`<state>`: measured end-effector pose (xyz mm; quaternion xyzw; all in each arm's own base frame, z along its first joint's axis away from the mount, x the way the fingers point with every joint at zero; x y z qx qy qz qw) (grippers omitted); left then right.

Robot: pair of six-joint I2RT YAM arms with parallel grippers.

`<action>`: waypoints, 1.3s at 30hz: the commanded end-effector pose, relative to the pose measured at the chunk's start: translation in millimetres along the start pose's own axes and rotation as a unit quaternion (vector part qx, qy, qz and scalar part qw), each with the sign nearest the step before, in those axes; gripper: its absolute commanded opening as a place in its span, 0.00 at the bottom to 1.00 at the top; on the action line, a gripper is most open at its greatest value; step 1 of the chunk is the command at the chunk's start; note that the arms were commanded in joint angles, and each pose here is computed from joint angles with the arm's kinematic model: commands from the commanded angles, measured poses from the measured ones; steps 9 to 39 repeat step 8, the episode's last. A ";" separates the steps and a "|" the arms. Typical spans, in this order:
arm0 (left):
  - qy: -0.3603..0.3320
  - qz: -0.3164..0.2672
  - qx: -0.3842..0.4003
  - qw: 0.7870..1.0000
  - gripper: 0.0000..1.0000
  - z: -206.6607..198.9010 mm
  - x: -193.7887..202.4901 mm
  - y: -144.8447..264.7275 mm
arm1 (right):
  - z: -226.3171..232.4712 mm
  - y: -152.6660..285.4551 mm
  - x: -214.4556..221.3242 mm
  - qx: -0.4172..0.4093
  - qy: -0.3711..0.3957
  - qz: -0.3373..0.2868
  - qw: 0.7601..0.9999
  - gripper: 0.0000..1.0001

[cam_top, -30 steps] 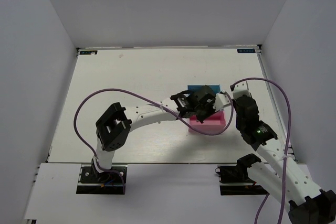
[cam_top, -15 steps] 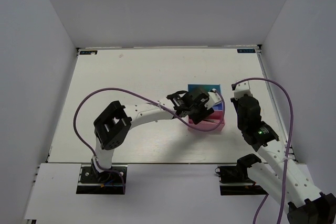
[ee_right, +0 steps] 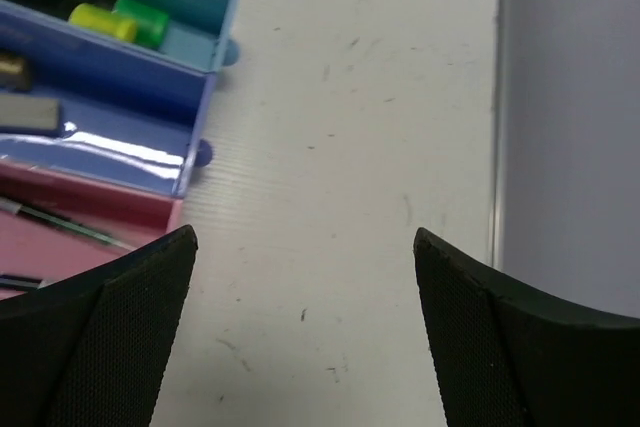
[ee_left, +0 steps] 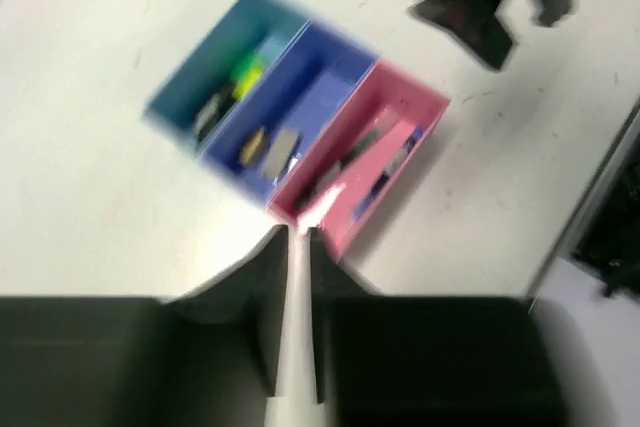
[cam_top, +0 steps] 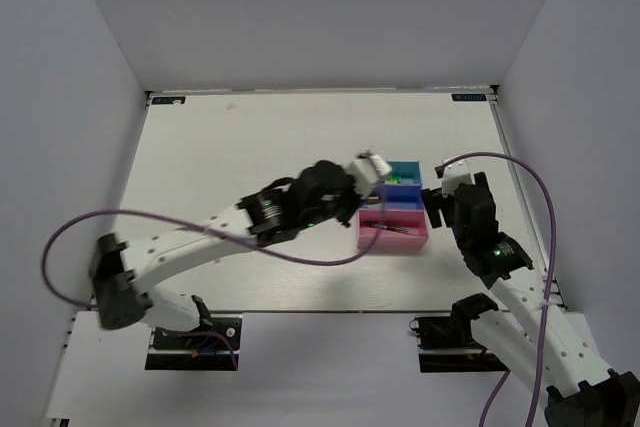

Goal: Sort the stationery into containers
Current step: Reset both arms

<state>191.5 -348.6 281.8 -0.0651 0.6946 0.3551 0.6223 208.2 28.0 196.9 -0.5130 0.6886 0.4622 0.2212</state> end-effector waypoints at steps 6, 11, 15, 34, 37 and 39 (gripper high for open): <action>0.311 0.081 -0.176 0.930 1.00 109.0 161.0 115.6 | 34.3 11.3 -15.1 -0.154 -0.070 0.011 0.986 0.90; 0.338 0.049 -0.199 0.919 1.00 121.6 173.3 137.4 | 39.6 11.2 -16.3 -0.176 -0.063 0.007 0.982 0.90; 0.338 0.049 -0.199 0.919 1.00 121.6 173.3 137.4 | 39.6 11.2 -16.3 -0.176 -0.063 0.007 0.982 0.90; 0.338 0.049 -0.199 0.919 1.00 121.6 173.3 137.4 | 39.6 11.2 -16.3 -0.176 -0.063 0.007 0.982 0.90; 0.338 0.049 -0.199 0.919 1.00 121.6 173.3 137.4 | 39.6 11.2 -16.3 -0.176 -0.063 0.007 0.982 0.90; 0.338 0.049 -0.199 0.919 1.00 121.6 173.3 137.4 | 39.6 11.2 -16.3 -0.176 -0.063 0.007 0.982 0.90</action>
Point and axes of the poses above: each gripper's point midway between its finger pads, its own y axis back along the fingers, its own z axis along the line the jaws close on, x = y × z, the point moved 6 cm from there along y, back along the fingers, and after that the axes turned 5 degrees about y, right-handed, at the moved point
